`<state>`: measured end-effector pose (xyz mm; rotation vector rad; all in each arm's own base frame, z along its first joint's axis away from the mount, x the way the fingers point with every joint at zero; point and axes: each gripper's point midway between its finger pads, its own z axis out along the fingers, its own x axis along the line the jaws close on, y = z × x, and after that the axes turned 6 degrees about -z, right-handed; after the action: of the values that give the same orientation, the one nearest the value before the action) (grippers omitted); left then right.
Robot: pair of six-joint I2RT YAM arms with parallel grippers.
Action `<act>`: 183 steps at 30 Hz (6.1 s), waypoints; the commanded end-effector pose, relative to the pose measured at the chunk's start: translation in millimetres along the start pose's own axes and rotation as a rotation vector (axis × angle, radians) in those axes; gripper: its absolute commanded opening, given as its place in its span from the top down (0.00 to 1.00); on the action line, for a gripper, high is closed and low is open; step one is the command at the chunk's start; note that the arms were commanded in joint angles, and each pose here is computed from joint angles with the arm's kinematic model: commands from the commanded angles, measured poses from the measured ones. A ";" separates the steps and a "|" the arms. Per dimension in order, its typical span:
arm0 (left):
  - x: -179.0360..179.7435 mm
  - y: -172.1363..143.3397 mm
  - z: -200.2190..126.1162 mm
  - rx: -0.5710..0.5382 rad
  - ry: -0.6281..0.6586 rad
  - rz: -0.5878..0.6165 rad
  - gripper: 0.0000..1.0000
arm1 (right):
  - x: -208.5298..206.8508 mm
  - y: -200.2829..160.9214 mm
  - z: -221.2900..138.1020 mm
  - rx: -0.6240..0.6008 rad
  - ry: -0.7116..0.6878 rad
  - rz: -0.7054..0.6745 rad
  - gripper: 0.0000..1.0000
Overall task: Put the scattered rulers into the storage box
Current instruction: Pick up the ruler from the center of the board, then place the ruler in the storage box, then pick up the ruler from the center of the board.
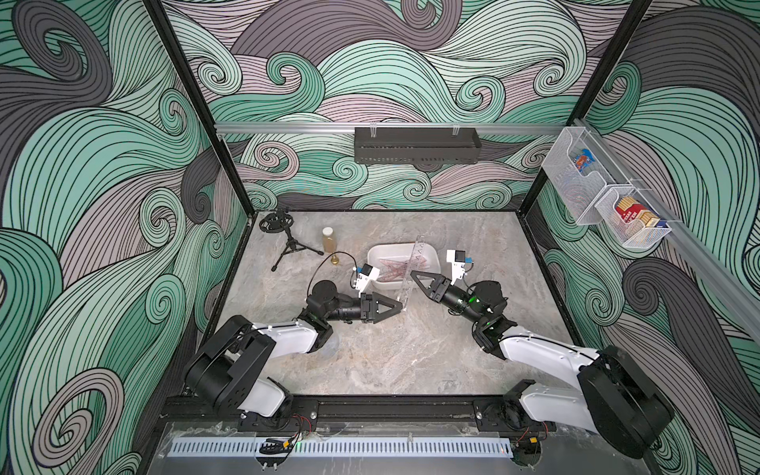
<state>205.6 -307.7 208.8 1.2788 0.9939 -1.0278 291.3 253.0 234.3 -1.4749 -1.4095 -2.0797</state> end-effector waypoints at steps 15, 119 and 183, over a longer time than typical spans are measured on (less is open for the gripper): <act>1.7 8.7 11.6 0.025 0.049 0.084 0.99 | 19.3 -2.7 -0.8 0.003 0.062 -0.011 1.00; 124.7 60.1 -205.1 -0.467 1.277 -0.082 0.13 | -108.8 108.0 51.0 -0.222 -0.439 -0.401 0.34; 193.7 -58.4 -187.2 -0.405 1.389 -0.385 0.27 | -67.6 -170.4 13.8 0.501 -0.038 -0.288 0.63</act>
<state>218.1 -151.1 25.8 1.3094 2.2902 -0.0700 221.7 320.8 75.0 -1.2268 -2.0712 -1.6282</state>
